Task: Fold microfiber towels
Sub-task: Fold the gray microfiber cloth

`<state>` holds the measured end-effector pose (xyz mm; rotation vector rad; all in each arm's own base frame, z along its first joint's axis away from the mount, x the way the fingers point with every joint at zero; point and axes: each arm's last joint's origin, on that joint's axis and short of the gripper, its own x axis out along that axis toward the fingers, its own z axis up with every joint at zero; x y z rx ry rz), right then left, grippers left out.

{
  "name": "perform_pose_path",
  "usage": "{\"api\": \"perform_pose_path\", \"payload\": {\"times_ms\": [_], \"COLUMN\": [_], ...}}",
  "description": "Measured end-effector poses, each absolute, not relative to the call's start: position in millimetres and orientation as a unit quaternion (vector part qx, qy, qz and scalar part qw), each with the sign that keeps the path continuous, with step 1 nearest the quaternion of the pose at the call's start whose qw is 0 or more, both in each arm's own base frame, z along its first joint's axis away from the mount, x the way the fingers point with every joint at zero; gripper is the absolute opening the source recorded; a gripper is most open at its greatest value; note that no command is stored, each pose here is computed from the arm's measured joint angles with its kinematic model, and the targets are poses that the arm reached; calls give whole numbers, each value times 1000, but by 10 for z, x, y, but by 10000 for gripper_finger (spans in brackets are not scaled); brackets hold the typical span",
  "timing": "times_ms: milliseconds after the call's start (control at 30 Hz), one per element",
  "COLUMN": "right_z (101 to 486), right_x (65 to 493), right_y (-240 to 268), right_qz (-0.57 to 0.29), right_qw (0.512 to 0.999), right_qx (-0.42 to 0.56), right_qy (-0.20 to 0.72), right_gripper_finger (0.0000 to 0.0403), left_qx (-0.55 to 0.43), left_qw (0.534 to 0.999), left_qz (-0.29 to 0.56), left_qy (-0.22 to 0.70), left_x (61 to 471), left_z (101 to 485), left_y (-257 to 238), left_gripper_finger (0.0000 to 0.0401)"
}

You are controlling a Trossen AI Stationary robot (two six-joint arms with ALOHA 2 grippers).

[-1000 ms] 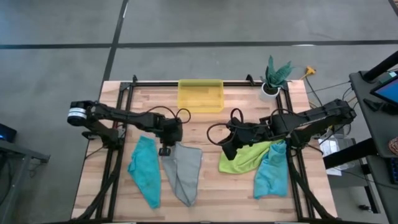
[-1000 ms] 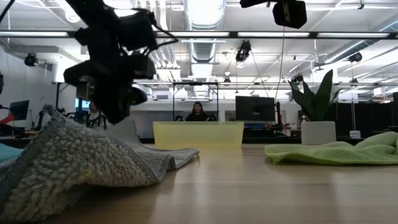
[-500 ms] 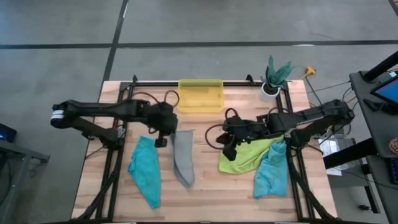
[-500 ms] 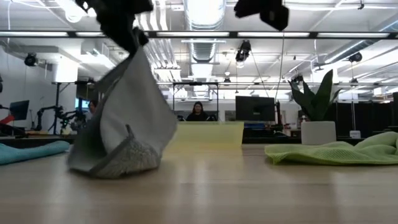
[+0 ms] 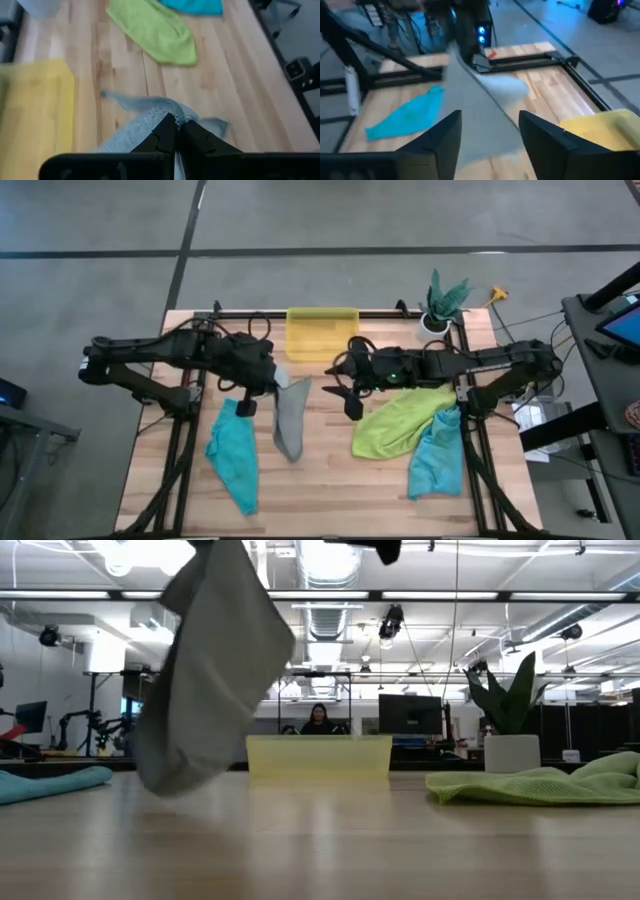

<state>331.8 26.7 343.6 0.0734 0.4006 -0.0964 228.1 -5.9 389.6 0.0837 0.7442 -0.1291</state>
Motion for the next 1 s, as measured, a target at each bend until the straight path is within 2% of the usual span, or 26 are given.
{"api": "perform_pose_path", "payload": {"times_ms": [167,500,667,1000], "right_z": [3370,3760,3703,3549], "right_x": [3490,3788,3917,4062], "right_y": [185,176,173,157], "right_qz": [-26,59,108,113], "right_qw": [978,988,978,967], "right_qx": [46,-29,-14,-10], "right_qy": [203,138,179,226], "right_gripper_finger": [216,217,216,215], "left_qx": [47,59,64,72], "left_qw": [940,934,933,941], "left_qz": [-69,-104,-100,-81], "left_qy": [331,338,339,322], "left_x": [2307,2323,2256,2154], "left_z": [4124,4279,4408,4655], "left_y": [-110,-253,-270,-273], "left_gripper_finger": [0,0,0,0]}}
